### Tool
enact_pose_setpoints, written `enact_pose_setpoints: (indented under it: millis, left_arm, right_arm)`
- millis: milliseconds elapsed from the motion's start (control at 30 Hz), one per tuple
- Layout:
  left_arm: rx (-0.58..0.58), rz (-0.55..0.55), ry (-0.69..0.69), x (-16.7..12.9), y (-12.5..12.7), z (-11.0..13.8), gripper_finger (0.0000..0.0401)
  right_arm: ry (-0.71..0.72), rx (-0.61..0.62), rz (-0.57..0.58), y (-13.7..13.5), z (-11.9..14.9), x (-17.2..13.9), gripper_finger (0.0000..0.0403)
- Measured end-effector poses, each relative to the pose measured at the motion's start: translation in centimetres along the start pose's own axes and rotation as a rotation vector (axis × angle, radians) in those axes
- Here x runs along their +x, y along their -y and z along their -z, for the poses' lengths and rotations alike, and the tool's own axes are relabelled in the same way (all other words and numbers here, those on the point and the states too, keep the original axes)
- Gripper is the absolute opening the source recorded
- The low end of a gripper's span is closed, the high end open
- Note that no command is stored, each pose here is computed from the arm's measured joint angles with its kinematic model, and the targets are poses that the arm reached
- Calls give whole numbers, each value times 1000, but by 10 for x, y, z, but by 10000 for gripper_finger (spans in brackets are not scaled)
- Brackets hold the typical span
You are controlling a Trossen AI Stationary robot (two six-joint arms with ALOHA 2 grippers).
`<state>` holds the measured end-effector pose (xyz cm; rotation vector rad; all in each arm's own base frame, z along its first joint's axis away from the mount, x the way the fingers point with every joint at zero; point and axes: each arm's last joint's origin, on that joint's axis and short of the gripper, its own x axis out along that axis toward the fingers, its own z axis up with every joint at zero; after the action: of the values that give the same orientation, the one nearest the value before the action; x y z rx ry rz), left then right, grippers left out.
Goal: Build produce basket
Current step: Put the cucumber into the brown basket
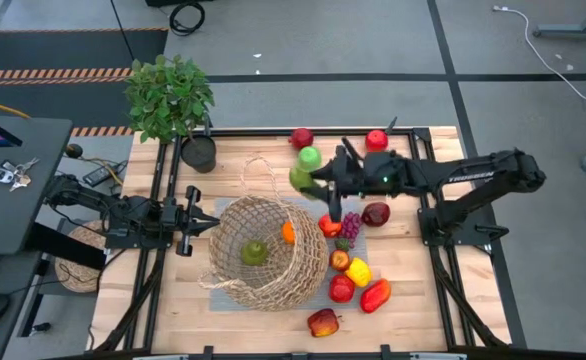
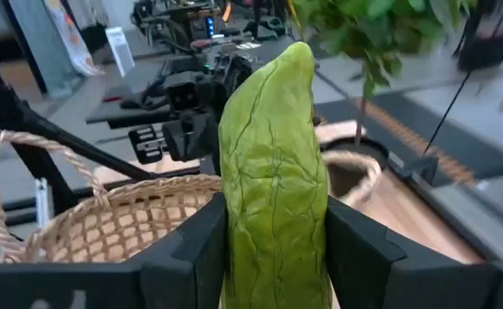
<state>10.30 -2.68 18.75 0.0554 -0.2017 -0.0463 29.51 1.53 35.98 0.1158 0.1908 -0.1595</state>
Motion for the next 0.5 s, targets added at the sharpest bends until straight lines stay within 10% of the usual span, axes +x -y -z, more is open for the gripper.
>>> enact_pose_setpoints:
  millis: [500]
  left_arm:
    - [0,0,0,0,0,0,28]
  right_arm:
    - [-109,-437,-7,-96,-34,55,172]
